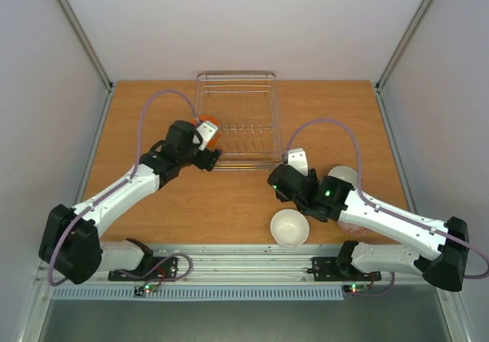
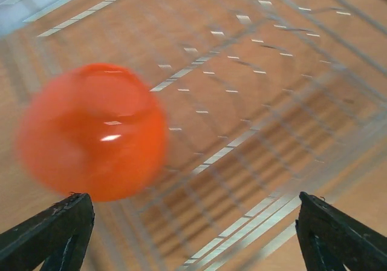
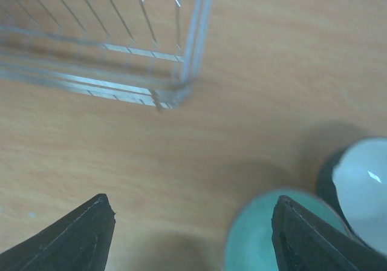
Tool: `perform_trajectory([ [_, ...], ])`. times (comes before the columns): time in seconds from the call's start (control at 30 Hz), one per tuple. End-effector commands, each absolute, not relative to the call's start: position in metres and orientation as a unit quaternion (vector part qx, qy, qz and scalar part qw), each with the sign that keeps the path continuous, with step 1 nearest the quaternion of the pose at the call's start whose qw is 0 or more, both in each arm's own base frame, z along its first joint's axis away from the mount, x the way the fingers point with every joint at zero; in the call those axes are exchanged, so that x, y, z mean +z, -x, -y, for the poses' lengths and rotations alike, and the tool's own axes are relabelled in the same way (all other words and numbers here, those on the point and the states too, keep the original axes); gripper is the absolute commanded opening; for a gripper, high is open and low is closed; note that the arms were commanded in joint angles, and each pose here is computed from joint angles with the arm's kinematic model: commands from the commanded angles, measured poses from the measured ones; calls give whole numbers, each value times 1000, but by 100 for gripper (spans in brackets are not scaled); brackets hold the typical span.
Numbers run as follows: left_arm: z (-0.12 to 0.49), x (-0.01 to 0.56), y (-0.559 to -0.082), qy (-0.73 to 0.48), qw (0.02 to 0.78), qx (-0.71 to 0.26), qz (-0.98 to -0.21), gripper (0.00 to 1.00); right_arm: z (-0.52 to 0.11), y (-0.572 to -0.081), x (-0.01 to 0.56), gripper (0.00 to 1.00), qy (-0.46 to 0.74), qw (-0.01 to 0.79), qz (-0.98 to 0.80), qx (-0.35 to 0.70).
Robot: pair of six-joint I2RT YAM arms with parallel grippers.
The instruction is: Load the bowls into the dish rack
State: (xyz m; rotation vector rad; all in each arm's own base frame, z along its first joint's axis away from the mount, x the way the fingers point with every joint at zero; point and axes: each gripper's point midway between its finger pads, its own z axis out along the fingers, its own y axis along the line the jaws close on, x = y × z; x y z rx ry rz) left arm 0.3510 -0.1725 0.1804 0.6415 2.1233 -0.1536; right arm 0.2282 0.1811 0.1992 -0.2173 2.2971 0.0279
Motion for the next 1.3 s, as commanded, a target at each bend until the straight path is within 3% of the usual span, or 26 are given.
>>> perform_trajectory([
  [0.0,233,184,-319,-336,410,-167,-832,90,-140,-206,168,73,44,357,-932,-54],
  [0.13,267,173,-293,-382,367,-201,-824,86,-106,-203,171,84,-24,378,-920,-99],
  [0.47,348,122,-224,-501,278,-207,-793,83,-12,-169,197,85,-211,433,-866,-135],
  [1.03,397,87,-156,-594,199,-190,-756,80,0,-165,193,86,-230,447,-855,-127],
  [1.27,403,68,-149,-603,180,-183,-755,75,2,-163,193,86,-230,450,-856,-112],
])
